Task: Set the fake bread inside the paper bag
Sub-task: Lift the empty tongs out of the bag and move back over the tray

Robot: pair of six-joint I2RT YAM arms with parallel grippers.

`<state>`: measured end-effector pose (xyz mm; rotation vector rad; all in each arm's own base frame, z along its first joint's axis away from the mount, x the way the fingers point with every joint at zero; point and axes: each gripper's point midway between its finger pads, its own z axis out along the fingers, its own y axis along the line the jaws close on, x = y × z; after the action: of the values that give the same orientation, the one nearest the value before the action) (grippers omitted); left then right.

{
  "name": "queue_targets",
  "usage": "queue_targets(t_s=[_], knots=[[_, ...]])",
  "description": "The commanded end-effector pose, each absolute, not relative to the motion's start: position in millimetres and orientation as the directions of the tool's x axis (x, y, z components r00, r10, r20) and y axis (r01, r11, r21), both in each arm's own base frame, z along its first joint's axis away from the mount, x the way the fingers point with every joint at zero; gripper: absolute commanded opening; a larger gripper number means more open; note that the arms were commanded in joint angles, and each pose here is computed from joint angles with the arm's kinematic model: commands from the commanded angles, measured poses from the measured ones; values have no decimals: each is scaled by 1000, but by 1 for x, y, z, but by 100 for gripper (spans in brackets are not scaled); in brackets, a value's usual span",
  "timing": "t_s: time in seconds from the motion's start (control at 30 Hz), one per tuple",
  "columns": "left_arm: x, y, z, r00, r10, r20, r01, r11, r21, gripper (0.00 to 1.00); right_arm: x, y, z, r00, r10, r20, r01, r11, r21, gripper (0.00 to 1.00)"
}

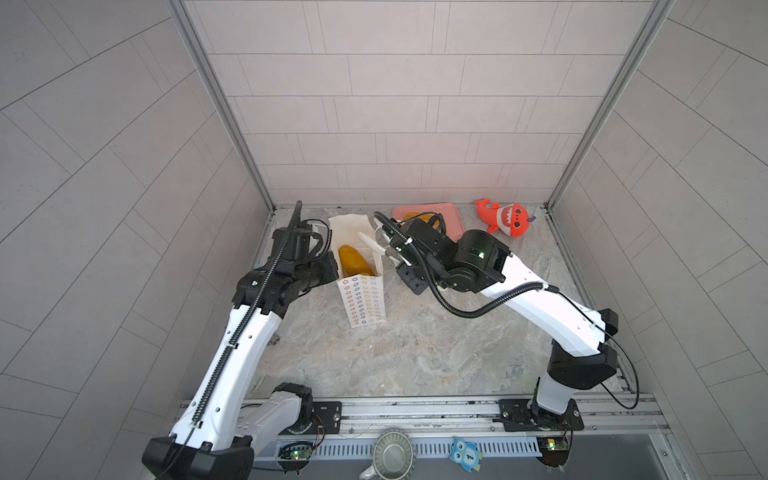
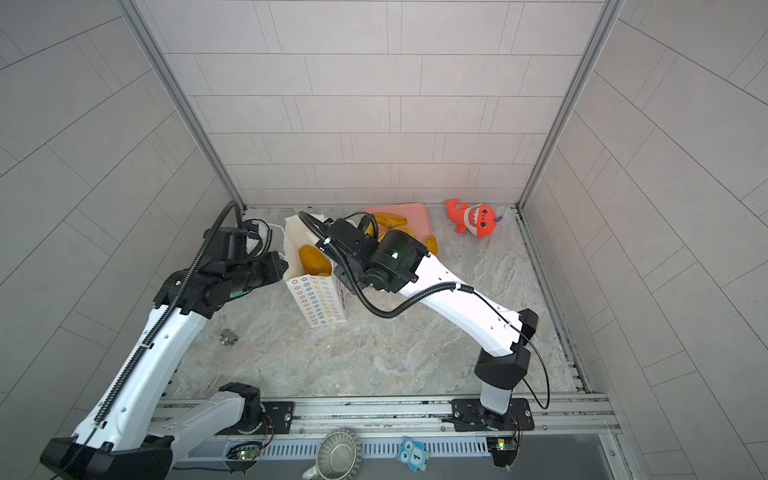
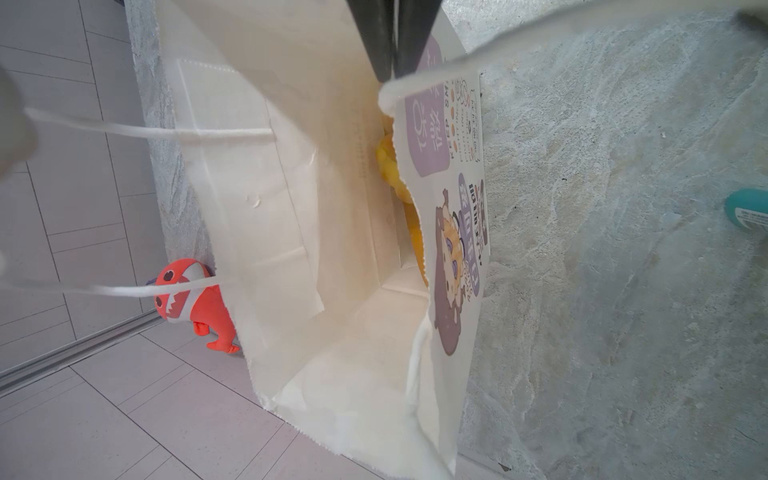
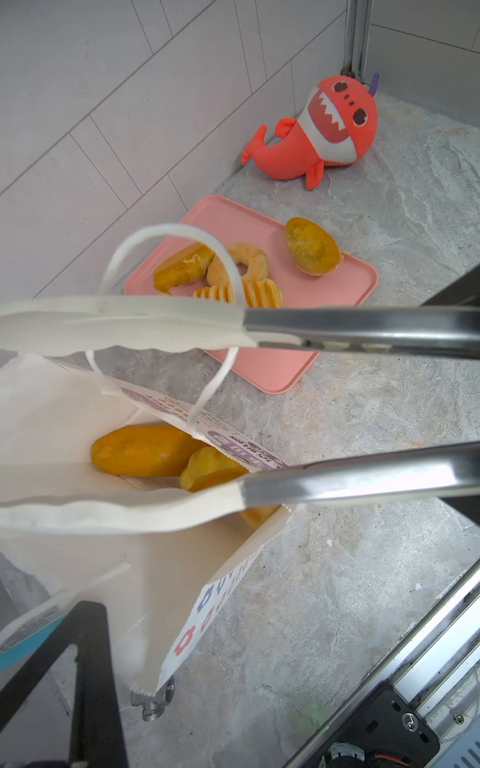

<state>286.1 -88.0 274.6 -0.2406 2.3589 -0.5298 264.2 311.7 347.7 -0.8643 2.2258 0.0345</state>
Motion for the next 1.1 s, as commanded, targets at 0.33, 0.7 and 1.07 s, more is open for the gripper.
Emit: queue_targets(t_s=[0.33, 0.7, 1.07], knots=[[284, -87, 277, -732, -315, -605, -25, 899, -438, 11, 279, 279, 401, -441, -442, -781, -479, 852, -211, 46], [284, -87, 276, -733, -313, -604, -24, 899, -437, 11, 303, 222, 407, -501, -261, -825, -357, 931, -78, 47], [286, -88, 275, -736, -313, -600, -24, 898, -440, 11, 327, 160, 374, -610, -110, -785, -218, 975, 33, 47]])
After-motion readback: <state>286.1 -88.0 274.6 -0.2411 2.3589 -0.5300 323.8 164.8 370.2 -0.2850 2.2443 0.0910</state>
